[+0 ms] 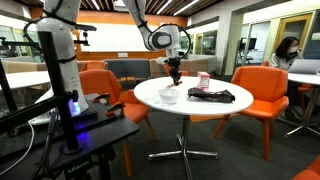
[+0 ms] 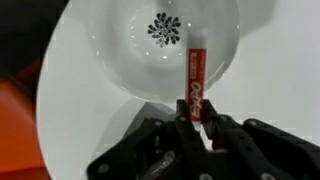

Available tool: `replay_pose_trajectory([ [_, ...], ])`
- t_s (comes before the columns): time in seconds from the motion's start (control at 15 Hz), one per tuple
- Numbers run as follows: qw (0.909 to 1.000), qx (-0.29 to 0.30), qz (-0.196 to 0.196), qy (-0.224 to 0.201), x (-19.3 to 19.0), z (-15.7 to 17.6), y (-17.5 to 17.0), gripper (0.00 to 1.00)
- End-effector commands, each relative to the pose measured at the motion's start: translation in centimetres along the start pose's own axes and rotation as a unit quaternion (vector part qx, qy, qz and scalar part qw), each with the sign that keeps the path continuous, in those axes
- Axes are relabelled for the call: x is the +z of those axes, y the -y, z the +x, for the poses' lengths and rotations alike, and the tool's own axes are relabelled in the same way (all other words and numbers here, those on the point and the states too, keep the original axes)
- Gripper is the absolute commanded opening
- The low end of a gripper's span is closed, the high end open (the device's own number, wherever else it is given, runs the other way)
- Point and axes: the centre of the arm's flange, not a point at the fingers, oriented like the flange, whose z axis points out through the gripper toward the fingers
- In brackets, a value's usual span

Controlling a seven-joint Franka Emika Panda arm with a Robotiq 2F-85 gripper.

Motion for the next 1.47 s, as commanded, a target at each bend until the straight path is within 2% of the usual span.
replay_pose_trajectory([
  [0.0, 0.9996, -0.014, -0.019, -0.016, 0.3, -1.4, -0.8, 0.05],
  [0.4, 0.9995, -0.021, -0.023, 0.008, 1.7, -3.3, -0.9, 0.05],
  [0.47, 0.9994, -0.02, -0.027, 0.011, 1.8, -3.6, -0.9, 0.44],
  [0.6, 0.9992, -0.021, -0.029, 0.015, 1.7, -3.9, -1.0, 0.51],
  [0.8, 0.999, -0.03, -0.014, 0.029, 0.4, -4.1, -0.7, 0.76],
  [1.0, 0.9983, -0.049, 0.003, 0.032, -2.7, -4.2, 0.5, 0.98],
  [1.13, 0.9944, -0.083, 0.039, 0.053, -5.8, -4.7, 1.8, 1.0],
  [1.27, 0.986, -0.12, 0.069, 0.094, -9.4, -5.7, 3.2, 1.0],
  [1.4, 0.9781, -0.16, 0.064, 0.116, -12.9, -6.9, 4.0, 1.0],
])
